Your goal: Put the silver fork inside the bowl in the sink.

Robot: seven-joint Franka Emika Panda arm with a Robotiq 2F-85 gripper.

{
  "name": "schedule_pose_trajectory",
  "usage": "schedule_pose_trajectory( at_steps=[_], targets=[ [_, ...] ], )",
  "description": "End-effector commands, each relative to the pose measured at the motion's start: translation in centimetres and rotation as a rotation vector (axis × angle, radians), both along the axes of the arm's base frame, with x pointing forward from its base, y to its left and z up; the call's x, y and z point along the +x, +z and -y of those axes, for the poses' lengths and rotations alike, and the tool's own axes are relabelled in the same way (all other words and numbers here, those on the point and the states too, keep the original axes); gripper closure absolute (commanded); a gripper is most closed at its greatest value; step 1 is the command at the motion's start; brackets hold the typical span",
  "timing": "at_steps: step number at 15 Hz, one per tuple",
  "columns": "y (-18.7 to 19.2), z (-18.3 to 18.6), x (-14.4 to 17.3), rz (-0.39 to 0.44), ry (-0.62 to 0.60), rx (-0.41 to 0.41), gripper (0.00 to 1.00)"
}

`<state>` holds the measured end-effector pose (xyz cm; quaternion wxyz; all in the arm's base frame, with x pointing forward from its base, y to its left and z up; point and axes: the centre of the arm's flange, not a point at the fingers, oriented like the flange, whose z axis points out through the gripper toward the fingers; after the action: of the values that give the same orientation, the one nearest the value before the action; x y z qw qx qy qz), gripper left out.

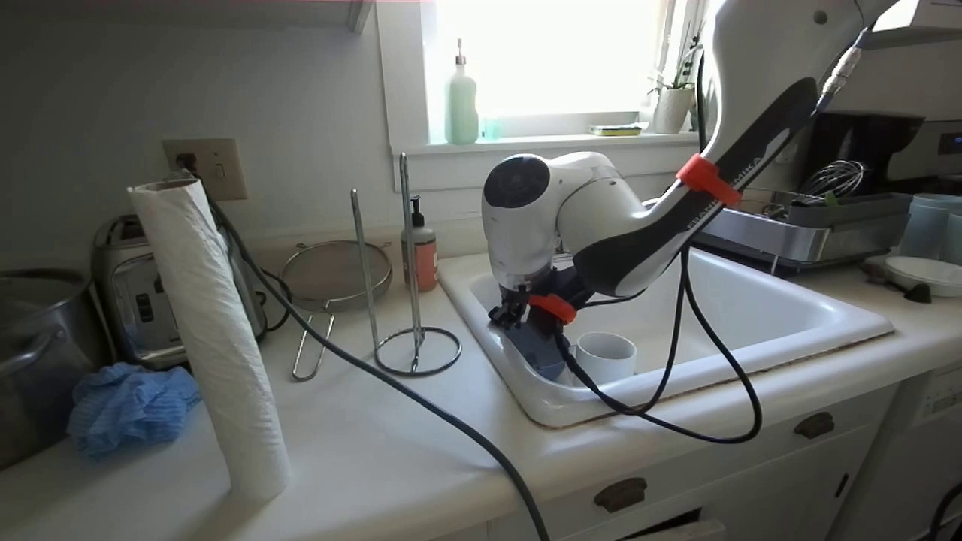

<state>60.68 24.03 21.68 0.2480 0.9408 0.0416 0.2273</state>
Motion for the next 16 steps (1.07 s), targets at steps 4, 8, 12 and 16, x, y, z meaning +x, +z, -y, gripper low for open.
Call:
schedule_pose_trajectory(
  at_steps=[4, 8, 12, 16],
  targets=[
    [4.3, 1.7, -2.6, -0.002, 0.016, 0.020, 0.00],
    [9.5, 3.8, -3.4, -0.008, 0.052, 0.056, 0.00],
    [13.0, 8.3, -5.2, -0.068, 0.195, 0.151, 0.00],
    [17.2, 12.3, -7.7, -0.015, 0.261, 0.298, 0.00]
  ],
)
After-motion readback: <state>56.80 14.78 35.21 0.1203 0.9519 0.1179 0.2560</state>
